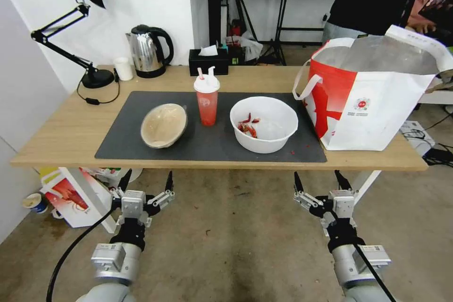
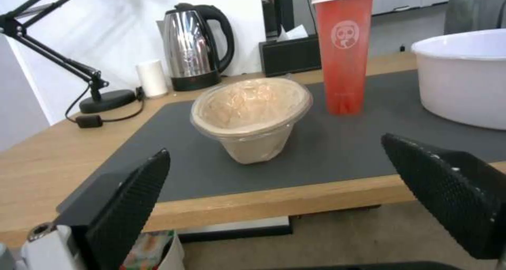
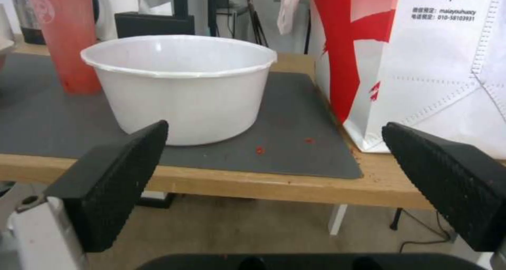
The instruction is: Pick up the trash from the table and place it into the takeout bag.
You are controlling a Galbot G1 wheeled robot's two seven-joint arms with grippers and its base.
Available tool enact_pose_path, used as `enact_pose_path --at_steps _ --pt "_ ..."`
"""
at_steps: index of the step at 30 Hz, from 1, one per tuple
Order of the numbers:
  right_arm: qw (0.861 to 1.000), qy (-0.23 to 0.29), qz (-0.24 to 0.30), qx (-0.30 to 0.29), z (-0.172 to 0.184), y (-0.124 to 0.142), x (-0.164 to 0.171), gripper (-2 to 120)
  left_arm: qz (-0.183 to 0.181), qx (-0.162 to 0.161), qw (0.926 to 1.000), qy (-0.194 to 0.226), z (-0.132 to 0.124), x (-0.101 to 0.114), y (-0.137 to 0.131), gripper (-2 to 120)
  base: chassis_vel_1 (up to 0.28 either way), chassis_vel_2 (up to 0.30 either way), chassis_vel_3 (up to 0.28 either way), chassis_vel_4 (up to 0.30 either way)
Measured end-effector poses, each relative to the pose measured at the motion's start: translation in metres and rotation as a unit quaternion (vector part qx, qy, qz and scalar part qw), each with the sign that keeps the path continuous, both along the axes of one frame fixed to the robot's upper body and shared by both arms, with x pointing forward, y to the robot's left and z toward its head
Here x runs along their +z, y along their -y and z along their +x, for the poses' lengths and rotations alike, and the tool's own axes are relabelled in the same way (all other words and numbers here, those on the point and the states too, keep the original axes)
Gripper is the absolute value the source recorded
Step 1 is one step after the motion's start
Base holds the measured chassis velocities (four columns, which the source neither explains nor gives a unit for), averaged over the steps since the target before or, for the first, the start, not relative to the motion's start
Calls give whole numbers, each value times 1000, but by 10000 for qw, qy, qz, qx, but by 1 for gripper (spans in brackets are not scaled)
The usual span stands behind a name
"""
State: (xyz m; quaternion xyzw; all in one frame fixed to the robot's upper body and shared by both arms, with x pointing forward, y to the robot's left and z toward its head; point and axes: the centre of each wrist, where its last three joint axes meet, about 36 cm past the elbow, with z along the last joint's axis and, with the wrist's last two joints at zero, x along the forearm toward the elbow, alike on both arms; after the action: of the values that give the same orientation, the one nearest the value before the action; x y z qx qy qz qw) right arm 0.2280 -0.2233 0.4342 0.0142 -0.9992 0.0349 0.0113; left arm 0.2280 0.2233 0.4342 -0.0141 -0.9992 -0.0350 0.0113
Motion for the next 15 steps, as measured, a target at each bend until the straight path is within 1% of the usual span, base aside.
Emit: enact_pose_path --at_steps 15 --pt "10000 13 -13 16 1 0 0 100 0 0 10000 0 0 0 0 100 0 0 0 0"
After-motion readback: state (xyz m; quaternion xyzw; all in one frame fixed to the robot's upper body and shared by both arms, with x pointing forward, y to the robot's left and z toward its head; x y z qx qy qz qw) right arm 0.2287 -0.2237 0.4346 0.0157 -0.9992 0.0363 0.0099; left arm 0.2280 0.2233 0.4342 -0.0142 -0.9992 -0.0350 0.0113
